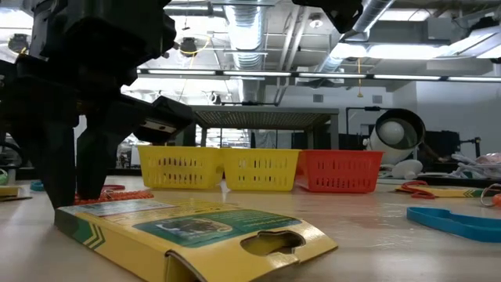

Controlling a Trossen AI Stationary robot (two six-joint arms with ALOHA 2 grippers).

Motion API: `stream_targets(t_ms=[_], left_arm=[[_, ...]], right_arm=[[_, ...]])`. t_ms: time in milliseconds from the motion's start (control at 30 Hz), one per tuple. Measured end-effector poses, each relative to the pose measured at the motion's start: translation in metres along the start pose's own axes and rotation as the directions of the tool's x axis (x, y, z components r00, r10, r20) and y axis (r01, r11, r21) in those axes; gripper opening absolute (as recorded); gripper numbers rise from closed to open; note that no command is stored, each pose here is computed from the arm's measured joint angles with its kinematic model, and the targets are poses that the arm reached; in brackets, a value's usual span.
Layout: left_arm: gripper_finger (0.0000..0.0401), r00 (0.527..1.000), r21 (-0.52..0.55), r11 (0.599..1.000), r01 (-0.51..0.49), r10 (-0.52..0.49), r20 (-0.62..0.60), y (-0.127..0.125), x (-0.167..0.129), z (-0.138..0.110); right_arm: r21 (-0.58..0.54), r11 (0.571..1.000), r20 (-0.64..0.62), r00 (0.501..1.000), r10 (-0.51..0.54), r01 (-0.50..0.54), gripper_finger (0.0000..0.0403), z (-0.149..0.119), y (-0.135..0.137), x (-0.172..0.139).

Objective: Pick & Place Office Desk Supplies
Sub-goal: Put the orange spring keychain into the left yellow bin

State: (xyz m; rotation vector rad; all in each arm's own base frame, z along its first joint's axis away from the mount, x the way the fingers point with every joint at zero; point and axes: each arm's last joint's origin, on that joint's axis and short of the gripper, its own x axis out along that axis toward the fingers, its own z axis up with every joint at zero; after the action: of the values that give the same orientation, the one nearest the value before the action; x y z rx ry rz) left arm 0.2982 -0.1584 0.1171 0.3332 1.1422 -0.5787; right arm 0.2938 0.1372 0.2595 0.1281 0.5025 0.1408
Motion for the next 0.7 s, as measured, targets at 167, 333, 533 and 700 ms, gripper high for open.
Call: stream_targets(t_ms=[167,333,533,700], left_arm=[[0.0021,1.0,-0.021,1.0,-0.004,0.004,-0.011,0.001,-0.011,0.003],[0.0021,0.996,-0.026,0.997,-0.075,0.074,-0.045,0.002,-0.032,0.002],[0.002,0.993,-0.103,0.988,-0.112,0.116,0.034,0.006,-0.067,0.006],[0.002,0.974,-0.126,0.986,-0.113,0.134,0.18,0.002,-0.109,0.011]], right_arm=[[0.001,1.0,0.002,1.0,0.001,-0.001,0.0188,0.0,0.0,0.0],[0.002,1.0,0.007,1.0,0.002,-0.002,0.0188,0.0,0.0,0.0],[0.003,1.0,0.012,1.0,0.004,-0.004,0.0188,0.001,0.0,0.0],[0.0,1.0,0.034,0.999,0.011,-0.011,0.0188,0.003,0.001,0.0]])
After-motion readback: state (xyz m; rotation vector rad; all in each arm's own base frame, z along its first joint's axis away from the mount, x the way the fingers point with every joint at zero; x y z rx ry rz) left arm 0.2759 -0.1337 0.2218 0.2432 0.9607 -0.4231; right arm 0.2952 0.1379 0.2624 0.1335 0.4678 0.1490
